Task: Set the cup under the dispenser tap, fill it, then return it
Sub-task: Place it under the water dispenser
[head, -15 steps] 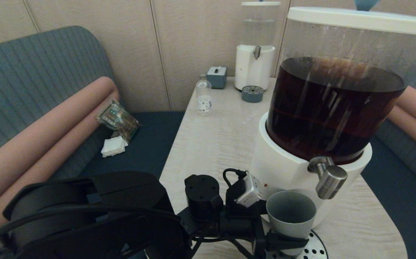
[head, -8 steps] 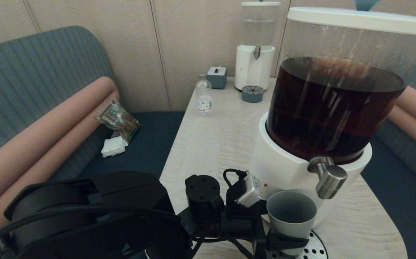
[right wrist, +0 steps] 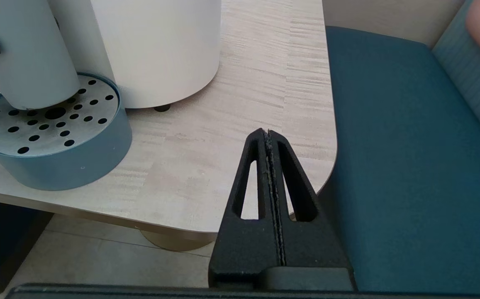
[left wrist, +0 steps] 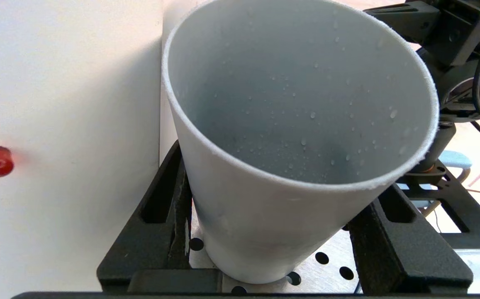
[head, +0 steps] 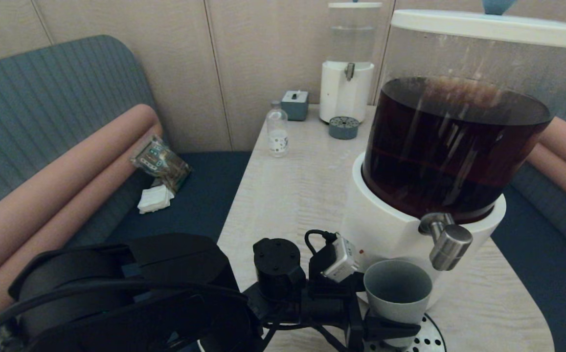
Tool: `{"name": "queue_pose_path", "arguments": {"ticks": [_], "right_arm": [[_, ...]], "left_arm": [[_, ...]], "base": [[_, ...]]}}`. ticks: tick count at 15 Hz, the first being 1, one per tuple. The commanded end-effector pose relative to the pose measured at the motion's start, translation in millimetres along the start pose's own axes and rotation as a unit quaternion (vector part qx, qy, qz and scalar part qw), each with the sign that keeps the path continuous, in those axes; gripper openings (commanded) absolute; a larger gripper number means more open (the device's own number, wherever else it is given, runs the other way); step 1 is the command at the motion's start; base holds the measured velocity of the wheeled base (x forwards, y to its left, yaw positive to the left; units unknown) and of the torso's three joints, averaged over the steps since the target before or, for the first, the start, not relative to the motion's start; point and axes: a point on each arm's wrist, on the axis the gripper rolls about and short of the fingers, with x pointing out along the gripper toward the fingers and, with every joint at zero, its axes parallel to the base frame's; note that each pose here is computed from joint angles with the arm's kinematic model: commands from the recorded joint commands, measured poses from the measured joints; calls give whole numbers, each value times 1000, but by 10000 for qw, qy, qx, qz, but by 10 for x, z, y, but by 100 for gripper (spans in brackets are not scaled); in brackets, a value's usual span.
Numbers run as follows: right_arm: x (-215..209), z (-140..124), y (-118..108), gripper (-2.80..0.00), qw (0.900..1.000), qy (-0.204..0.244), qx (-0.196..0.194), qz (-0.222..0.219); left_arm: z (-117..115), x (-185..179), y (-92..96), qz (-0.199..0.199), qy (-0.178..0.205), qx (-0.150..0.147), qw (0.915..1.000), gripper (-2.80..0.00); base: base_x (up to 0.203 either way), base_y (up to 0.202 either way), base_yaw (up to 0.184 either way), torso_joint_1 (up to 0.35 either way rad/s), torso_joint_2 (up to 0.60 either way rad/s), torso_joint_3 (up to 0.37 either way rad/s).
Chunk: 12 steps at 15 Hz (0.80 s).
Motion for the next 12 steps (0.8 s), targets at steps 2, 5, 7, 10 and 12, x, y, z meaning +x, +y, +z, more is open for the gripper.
{"name": "queue_pose_path", "arguments": {"ticks": [2,5,7,10,12], "right_arm": [[1,-28,-1,-280,10000,10,-4,-56],[1,-28,-1,-280,10000,11,-4,-57],[2,-30,-1,-280,10000,14,-4,-51],[1,-28,-1,-280,10000,11,-4,-57],[1,-28,-1,-280,10000,11,-4,-57]], "left_arm": [[3,-2,-3,-26,-19,18,10000,-280],[6,0,-2,-26,-24,23,10000,-280],[6,0,-2,-26,-24,23,10000,-280],[6,-4,-5,-19,-19,25,10000,-280],[8,-9,-11,-22,-14,20,10000,-280]], "base": [[0,0,0,0,0,0],[0,0,0,0,0,0],[0,0,0,0,0,0],[0,0,0,0,0,0],[0,0,0,0,0,0]]}}
